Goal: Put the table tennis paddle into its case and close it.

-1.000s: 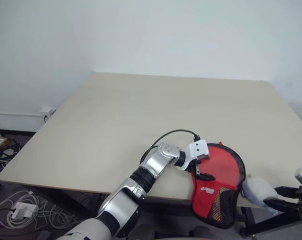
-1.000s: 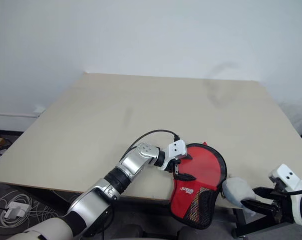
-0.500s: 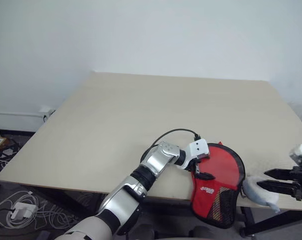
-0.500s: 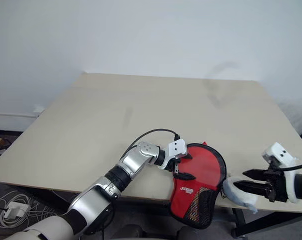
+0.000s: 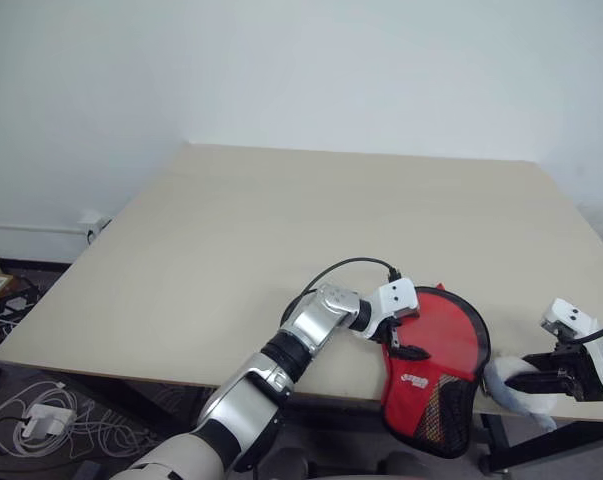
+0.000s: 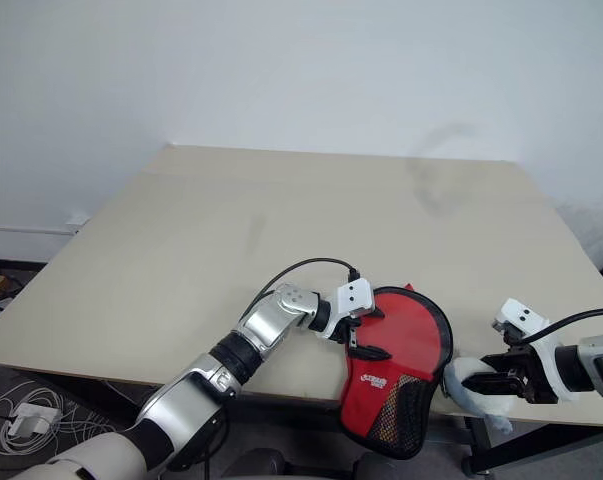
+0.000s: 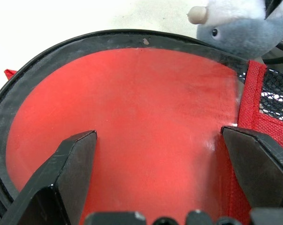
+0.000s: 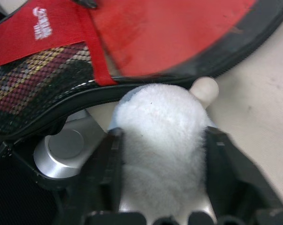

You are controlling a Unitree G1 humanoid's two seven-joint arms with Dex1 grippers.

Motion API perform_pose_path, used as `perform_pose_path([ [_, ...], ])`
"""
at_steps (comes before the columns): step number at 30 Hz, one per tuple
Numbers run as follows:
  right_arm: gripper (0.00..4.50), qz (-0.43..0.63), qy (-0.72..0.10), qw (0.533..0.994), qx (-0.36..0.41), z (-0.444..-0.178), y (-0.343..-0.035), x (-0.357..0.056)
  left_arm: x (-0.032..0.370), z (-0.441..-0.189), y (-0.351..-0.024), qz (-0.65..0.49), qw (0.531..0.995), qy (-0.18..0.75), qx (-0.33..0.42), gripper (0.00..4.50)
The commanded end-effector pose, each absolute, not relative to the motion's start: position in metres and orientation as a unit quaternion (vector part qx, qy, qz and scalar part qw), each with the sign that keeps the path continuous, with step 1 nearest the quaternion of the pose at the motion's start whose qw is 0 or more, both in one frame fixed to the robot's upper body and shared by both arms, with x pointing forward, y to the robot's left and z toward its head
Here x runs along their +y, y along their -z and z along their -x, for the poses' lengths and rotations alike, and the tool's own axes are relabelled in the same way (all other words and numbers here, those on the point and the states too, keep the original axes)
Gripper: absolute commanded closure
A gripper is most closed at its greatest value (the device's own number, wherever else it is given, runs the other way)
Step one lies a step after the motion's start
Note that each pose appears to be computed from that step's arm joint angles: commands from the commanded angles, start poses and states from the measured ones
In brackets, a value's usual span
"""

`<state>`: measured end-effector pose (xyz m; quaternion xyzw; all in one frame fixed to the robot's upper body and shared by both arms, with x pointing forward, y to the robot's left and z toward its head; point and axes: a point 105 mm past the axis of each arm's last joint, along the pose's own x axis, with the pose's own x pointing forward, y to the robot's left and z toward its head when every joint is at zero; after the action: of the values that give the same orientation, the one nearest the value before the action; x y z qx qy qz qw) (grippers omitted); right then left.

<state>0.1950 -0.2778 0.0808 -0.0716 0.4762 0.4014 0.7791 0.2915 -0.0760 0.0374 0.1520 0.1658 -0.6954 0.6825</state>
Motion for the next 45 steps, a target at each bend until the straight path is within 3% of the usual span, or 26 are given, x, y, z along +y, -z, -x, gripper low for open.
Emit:
perform_pose_path([
  [1,3.73,0.083,-0.435,0.768,0.462,-0.187,-0.098,-0.275,-0.065,-0.29,-0.018,-0.172,0.683,0.68,0.203,0.0],
  [5,4.5,0.082,-0.455,0.756,0.463,-0.174,-0.103,-0.271,-0.065,-0.289,-0.018,-0.17,0.683,0.68,0.206,0.0],
  [12,4.5,0.066,-0.49,0.735,0.464,-0.153,-0.103,-0.257,-0.065,-0.288,-0.016,-0.169,0.682,0.68,0.209,0.0],
  [19,4.5,0.063,-0.528,0.688,0.493,-0.117,-0.079,-0.237,-0.064,-0.286,-0.016,-0.168,0.68,0.681,0.212,0.0],
  [29,4.5,0.079,-0.559,0.648,0.511,-0.091,-0.053,-0.224,-0.06,-0.286,-0.015,-0.169,0.679,0.68,0.219,0.0],
  [35,4.5,0.097,-0.555,0.644,0.518,-0.088,-0.055,-0.237,-0.058,-0.286,-0.014,-0.165,0.681,0.677,0.224,0.0],
  [40,4.5,0.067,-0.519,0.712,0.467,-0.124,-0.075,-0.244,-0.058,-0.285,-0.016,-0.178,0.673,0.686,0.212,0.0],
  [45,4.5,0.055,-0.523,0.724,0.446,-0.136,-0.081,-0.232,-0.069,-0.299,-0.028,-0.221,0.668,0.689,0.175,0.0],
])
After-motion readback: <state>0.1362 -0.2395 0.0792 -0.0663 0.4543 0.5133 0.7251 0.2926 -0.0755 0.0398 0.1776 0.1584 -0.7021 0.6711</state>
